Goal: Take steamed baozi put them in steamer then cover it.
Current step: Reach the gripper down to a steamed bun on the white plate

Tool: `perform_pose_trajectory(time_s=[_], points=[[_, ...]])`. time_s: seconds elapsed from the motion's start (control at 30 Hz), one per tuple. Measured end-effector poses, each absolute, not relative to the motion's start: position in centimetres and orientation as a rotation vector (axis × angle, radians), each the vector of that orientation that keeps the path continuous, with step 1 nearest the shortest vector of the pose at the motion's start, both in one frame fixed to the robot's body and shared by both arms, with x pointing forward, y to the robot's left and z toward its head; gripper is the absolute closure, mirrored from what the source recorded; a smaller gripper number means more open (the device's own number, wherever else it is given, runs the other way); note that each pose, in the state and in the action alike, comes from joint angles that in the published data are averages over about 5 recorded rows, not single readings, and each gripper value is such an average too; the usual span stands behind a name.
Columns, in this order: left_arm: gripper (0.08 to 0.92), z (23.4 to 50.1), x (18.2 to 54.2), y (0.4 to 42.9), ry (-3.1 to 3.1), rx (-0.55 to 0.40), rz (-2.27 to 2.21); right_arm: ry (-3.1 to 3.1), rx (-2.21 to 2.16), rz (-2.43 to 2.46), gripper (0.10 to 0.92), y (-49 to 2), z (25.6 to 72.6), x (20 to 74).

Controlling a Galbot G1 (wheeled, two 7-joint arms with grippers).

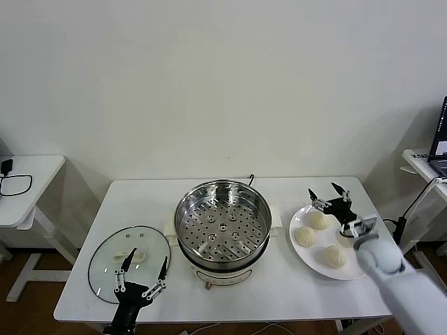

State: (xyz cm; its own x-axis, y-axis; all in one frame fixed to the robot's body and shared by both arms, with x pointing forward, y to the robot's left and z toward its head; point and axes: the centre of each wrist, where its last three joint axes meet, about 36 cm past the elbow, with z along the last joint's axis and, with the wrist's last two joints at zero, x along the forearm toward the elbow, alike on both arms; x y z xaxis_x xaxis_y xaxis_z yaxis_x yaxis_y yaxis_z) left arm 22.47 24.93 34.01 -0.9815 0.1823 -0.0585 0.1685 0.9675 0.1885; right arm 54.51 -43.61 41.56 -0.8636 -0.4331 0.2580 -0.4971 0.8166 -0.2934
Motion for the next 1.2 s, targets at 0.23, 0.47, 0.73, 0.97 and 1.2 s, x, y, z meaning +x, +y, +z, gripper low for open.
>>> perform_pose_trajectory(time_s=[0.23, 0.47, 0.73, 0.97, 1.2], points=[[0.177, 34.0, 22.2, 24.7, 3.045, 0.269, 0.272, -2.45, 1.149, 0.887, 0.2, -46.6, 45.7, 60.1], [0.177, 34.0, 21.9, 24.8, 3.051, 0.256, 0.271, -2.029, 1.351, 1.15, 0.2, -47.4, 48.9, 64.4], [0.177, 34.0, 21.5, 24.9, 3.06, 0.244, 0.27, -1.667, 1.397, 1.313, 0.2, -46.0, 49.8, 67.6], [0.177, 33.8, 21.4, 24.8, 3.066, 0.235, 0.265, -1.48, 1.398, 1.38, 0.2, -44.6, 49.5, 69.2], [0.177, 33.7, 21.4, 24.8, 3.067, 0.225, 0.264, -1.385, 1.391, 1.41, 0.2, -43.6, 48.5, 70.0]])
